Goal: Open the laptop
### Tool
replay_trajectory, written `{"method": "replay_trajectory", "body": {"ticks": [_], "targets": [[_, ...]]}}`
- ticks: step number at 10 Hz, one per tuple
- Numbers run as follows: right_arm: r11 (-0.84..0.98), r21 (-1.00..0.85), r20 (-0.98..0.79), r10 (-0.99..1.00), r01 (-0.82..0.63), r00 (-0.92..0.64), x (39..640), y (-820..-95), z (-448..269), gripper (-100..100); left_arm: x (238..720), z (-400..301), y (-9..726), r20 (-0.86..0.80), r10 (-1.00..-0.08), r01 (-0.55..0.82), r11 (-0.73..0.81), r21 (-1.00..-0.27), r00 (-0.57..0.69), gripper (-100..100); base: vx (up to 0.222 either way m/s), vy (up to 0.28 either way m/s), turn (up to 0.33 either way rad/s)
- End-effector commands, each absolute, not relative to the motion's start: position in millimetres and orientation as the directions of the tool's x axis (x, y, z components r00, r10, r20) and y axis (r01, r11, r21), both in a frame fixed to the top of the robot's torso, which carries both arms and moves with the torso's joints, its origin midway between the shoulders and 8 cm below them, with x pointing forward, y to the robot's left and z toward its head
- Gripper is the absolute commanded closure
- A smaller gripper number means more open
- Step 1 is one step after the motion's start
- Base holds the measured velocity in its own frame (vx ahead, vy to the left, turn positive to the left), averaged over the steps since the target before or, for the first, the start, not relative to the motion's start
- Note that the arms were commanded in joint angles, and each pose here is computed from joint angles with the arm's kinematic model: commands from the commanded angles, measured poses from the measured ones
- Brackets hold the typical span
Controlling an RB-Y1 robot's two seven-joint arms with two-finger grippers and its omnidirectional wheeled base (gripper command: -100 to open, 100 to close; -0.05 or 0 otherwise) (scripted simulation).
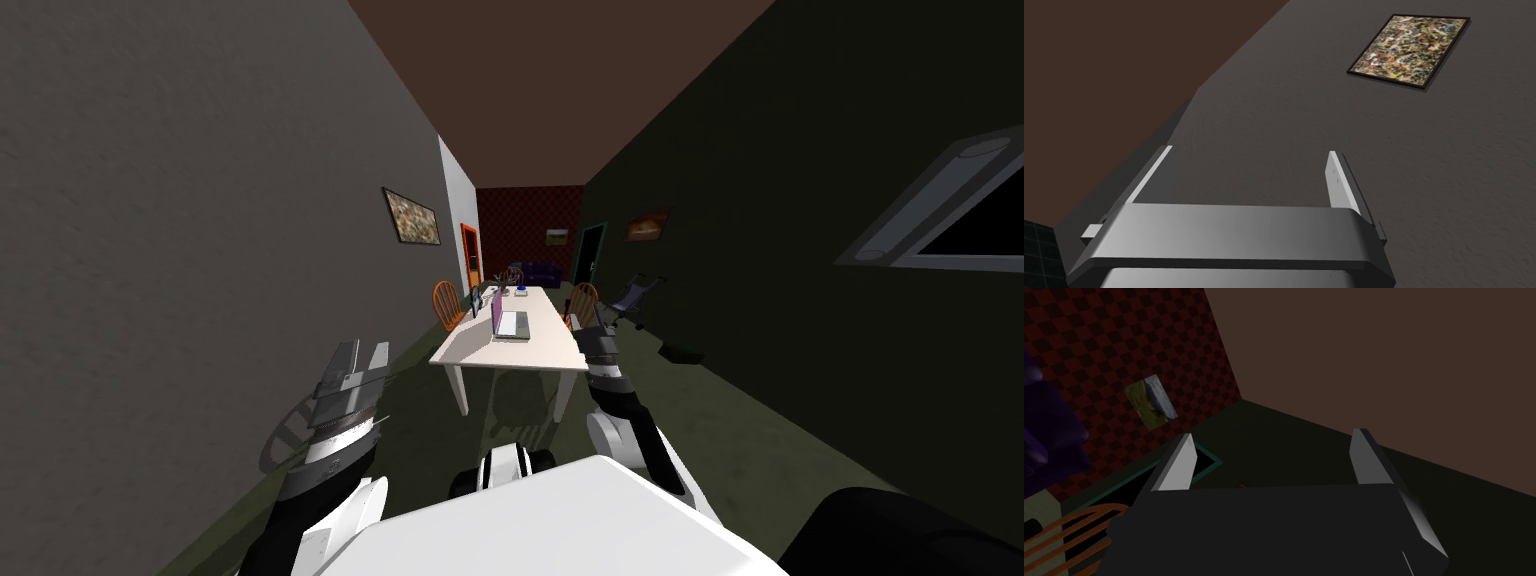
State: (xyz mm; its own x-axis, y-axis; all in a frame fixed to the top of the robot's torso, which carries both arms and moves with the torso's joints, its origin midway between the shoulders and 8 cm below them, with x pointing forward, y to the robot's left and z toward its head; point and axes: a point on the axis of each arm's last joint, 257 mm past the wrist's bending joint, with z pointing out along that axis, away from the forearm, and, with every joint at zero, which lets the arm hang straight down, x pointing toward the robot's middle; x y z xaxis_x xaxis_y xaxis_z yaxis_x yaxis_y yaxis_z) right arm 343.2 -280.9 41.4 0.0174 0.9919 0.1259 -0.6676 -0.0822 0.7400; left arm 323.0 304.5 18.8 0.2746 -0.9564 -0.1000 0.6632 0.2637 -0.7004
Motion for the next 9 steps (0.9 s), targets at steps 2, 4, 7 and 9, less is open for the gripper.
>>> {"method": "replay_trajectory", "body": {"ticks": [2, 4, 7, 9], "targets": [[-0.001, 0.773, 0.016, 1.0, -0.635, 0.017, 351, -272, 32, -100, 323, 19, 305, -0.1, -0.956, 0.663, 0.263, -0.701, 0.275, 0, 0.021, 0.053, -0.001], [0.075, 0.792, -0.071, 0.997, -0.605, 0.03, 358, -269, 22, -100, 323, 19, 305, -0.1, -0.956, 0.663, 0.263, -0.701, 0.275, 0, 0.048, 0.098, -0.002], [0.219, 0.807, -0.223, 0.973, -0.548, 0.06, 372, -267, 2, -100, 323, 19, 305, -0.1, -0.956, 0.663, 0.263, -0.701, 0.275, 0, 0.056, 0.126, -0.002], [0.328, 0.8, -0.333, 0.939, -0.503, 0.083, 381, -269, -14, -100, 323, 19, 305, -0.1, -0.956, 0.663, 0.263, -0.701, 0.275, 0, 0.06, 0.154, -0.003]]}}
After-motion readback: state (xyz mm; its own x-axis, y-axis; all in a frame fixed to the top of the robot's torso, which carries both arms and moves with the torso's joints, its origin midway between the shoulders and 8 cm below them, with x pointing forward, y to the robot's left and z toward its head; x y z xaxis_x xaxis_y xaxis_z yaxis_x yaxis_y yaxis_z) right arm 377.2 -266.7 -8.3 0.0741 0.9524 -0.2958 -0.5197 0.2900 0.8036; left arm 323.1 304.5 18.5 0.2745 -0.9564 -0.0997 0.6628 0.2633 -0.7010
